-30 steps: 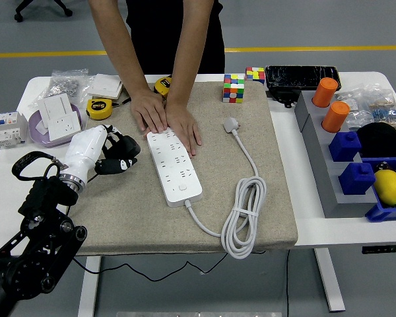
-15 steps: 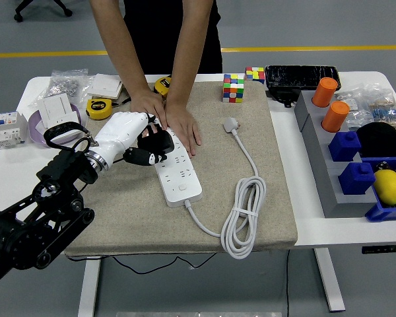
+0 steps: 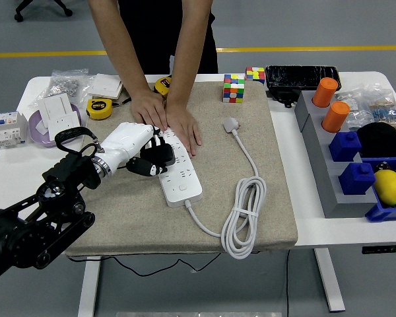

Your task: Pick up the plug,place it near the board,insert it into the board,press the button

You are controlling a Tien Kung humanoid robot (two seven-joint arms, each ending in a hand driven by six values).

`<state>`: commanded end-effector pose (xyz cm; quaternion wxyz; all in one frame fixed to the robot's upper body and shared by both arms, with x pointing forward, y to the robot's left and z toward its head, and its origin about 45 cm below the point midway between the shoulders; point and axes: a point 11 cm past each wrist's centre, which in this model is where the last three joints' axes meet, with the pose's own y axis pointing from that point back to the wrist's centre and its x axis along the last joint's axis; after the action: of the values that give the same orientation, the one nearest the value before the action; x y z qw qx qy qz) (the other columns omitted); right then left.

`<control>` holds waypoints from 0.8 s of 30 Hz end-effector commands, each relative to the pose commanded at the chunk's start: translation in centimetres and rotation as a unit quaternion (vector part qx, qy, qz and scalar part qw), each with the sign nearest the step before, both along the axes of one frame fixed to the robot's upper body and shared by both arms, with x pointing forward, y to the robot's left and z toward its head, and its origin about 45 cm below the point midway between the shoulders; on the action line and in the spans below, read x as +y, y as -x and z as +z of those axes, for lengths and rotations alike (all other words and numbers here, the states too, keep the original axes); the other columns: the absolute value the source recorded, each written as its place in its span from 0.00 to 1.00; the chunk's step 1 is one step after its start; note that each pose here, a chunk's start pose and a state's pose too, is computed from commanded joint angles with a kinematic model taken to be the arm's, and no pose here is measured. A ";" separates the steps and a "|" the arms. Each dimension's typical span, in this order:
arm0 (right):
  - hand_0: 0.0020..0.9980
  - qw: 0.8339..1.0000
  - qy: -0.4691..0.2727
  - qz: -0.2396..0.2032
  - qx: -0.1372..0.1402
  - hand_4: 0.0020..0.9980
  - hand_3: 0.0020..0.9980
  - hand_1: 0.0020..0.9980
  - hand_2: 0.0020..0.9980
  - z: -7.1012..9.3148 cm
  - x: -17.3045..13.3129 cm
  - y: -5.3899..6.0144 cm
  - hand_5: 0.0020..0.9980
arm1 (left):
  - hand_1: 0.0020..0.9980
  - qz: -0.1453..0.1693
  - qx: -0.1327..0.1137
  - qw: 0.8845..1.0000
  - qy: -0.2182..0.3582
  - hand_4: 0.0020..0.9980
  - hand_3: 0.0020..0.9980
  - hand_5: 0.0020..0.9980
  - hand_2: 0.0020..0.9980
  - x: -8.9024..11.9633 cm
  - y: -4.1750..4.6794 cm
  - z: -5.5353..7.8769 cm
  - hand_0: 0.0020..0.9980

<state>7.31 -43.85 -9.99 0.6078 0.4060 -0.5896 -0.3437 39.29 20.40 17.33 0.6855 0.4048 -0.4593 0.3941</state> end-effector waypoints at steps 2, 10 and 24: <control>0.76 1.000 0.000 0.000 0.000 0.96 0.68 0.69 0.71 0.0 0.0 0.0 0.65 | 0.33 0.001 0.002 1.000 -0.001 0.60 0.43 0.07 0.32 0.0 0.04 -0.2 0.42; 0.76 1.000 0.000 0.000 0.001 0.95 0.68 0.69 0.71 0.0 0.0 0.1 0.65 | 0.34 0.004 0.003 1.000 -0.013 0.61 0.43 0.08 0.32 0.5 -0.02 -0.7 0.43; 0.76 1.000 0.000 -0.001 -0.001 0.95 0.68 0.69 0.71 0.0 0.0 0.0 0.65 | 0.34 0.007 0.000 1.000 -0.015 0.61 0.44 0.08 0.33 0.7 -0.29 -0.5 0.43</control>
<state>7.34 -43.89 -9.97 0.6069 0.4055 -0.5908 -0.3439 39.58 21.09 16.83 0.6769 0.4182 -0.4623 0.3915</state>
